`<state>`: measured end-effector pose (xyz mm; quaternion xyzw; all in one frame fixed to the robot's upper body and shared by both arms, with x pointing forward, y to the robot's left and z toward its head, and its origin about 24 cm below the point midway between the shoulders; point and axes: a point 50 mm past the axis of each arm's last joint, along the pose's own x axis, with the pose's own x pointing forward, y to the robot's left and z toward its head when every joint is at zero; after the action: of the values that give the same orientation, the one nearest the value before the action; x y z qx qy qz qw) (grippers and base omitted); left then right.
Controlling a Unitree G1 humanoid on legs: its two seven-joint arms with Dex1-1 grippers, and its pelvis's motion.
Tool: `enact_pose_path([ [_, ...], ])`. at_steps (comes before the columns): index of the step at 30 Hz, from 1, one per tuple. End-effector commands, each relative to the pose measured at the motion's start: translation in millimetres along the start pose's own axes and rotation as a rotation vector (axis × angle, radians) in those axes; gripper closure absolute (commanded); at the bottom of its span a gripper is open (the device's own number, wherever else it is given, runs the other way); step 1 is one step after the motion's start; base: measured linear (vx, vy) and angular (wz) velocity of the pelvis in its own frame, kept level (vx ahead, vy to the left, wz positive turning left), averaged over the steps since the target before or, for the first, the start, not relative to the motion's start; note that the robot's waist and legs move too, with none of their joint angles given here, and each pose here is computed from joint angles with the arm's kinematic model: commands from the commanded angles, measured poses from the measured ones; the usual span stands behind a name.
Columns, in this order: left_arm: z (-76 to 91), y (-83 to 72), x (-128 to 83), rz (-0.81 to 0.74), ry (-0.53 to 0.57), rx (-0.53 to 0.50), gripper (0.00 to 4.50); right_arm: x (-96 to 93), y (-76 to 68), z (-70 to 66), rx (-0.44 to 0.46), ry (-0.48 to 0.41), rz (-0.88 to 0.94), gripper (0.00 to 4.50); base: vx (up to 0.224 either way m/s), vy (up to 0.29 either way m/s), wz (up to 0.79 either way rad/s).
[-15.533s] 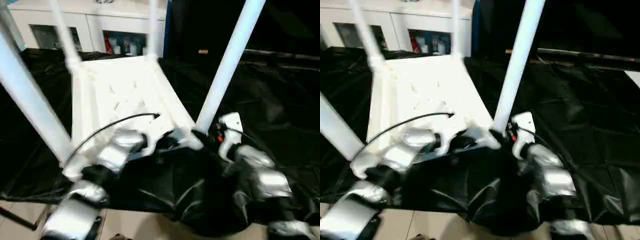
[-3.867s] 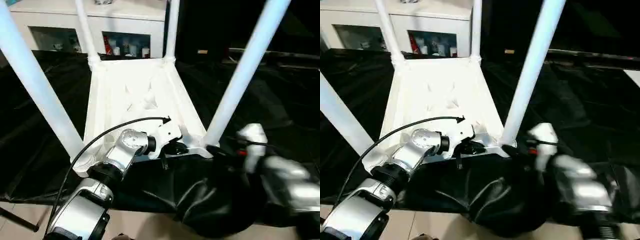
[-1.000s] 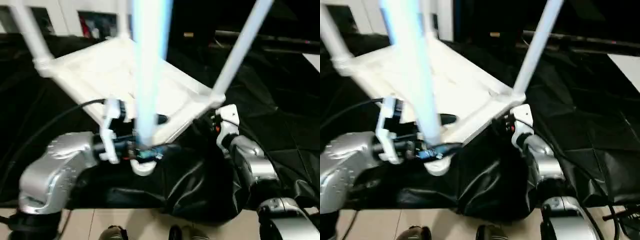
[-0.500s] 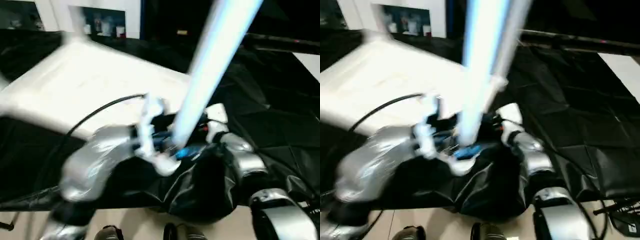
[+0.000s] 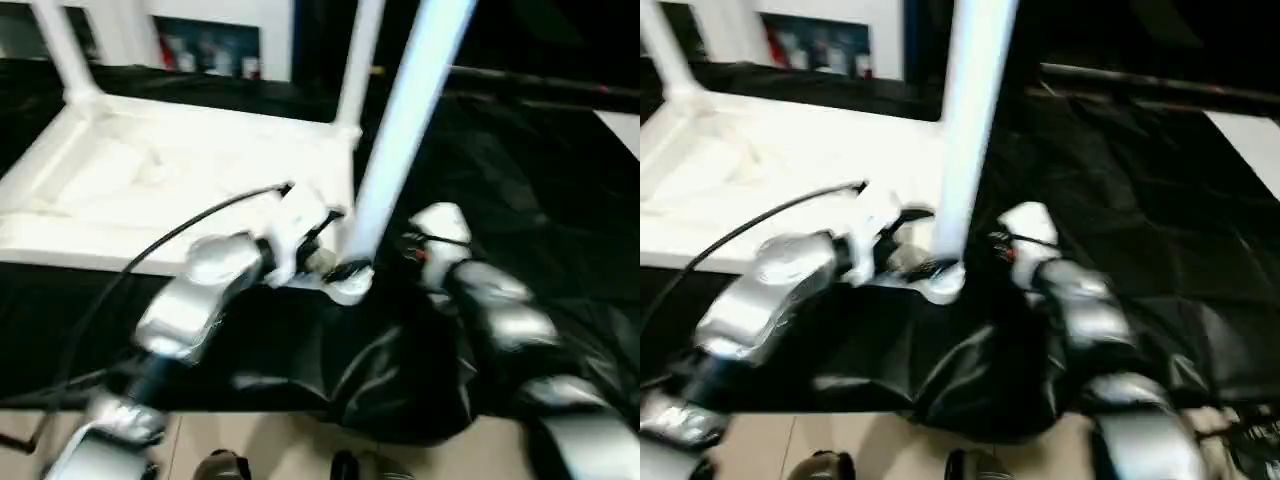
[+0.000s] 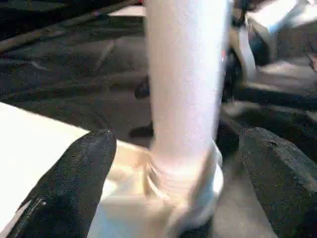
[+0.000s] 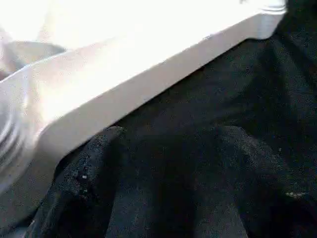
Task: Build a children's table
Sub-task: Rotate table base
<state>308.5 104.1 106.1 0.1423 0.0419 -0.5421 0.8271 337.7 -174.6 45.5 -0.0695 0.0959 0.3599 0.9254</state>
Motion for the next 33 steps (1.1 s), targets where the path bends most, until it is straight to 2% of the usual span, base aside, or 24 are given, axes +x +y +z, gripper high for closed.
enact_pose_path([
  [1,-8.8,-5.9,-2.4,-0.115,0.054,0.019,0.21,-15.5,-0.7,4.6,-0.043,0.005,0.124,1.30,0.000,0.000,0.00],
  [3,-15.0,-5.0,-5.1,-0.140,0.105,0.032,0.32,-22.4,-1.5,5.5,-0.058,0.012,0.163,1.30,0.000,0.000,0.00],
  [4,-22.8,-0.6,-6.8,-0.151,0.179,0.062,0.40,-31.4,-2.1,6.1,-0.078,0.030,0.212,1.30,0.000,0.000,0.00],
  [5,-22.8,-0.6,-6.8,-0.151,0.179,0.062,0.51,-31.4,-2.1,6.1,-0.078,0.030,0.212,1.30,0.000,0.000,0.00],
  [7,-30.4,6.9,-7.2,-0.149,0.254,0.096,0.78,-43.6,-0.9,6.7,-0.108,0.062,0.281,1.30,0.000,0.000,0.00],
  [10,-33.0,13.4,-4.9,-0.181,0.296,0.125,0.98,-57.1,3.7,8.2,-0.138,0.100,0.361,1.30,0.000,0.000,0.00],
  [13,-33.1,14.4,-4.4,-0.191,0.304,0.134,1.30,-59.4,4.8,8.6,-0.143,0.106,0.377,1.30,0.000,0.000,0.00],
  [19,-29.9,30.2,6.9,-0.145,0.346,0.228,1.82,-70.4,13.1,7.7,-0.144,0.126,0.413,1.30,0.000,0.000,0.00],
  [21,-30.5,31.6,8.9,-0.139,0.360,0.233,2.14,-71.0,15.0,6.9,-0.142,0.130,0.420,1.30,0.000,0.000,0.00],
  [26,-35.2,33.6,14.7,-0.155,0.404,0.238,2.46,-72.4,21.2,6.7,-0.138,0.140,0.436,1.30,0.000,0.000,0.00],
  [29,-39.8,34.9,16.9,-0.156,0.456,0.275,2.74,-72.2,22.7,9.2,-0.143,0.138,0.445,1.30,0.000,0.000,0.00],
  [33,-42.3,34.6,18.3,-0.160,0.460,0.262,3.00,-73.1,22.6,10.3,-0.146,0.141,0.445,1.30,0.000,0.000,0.00],
])
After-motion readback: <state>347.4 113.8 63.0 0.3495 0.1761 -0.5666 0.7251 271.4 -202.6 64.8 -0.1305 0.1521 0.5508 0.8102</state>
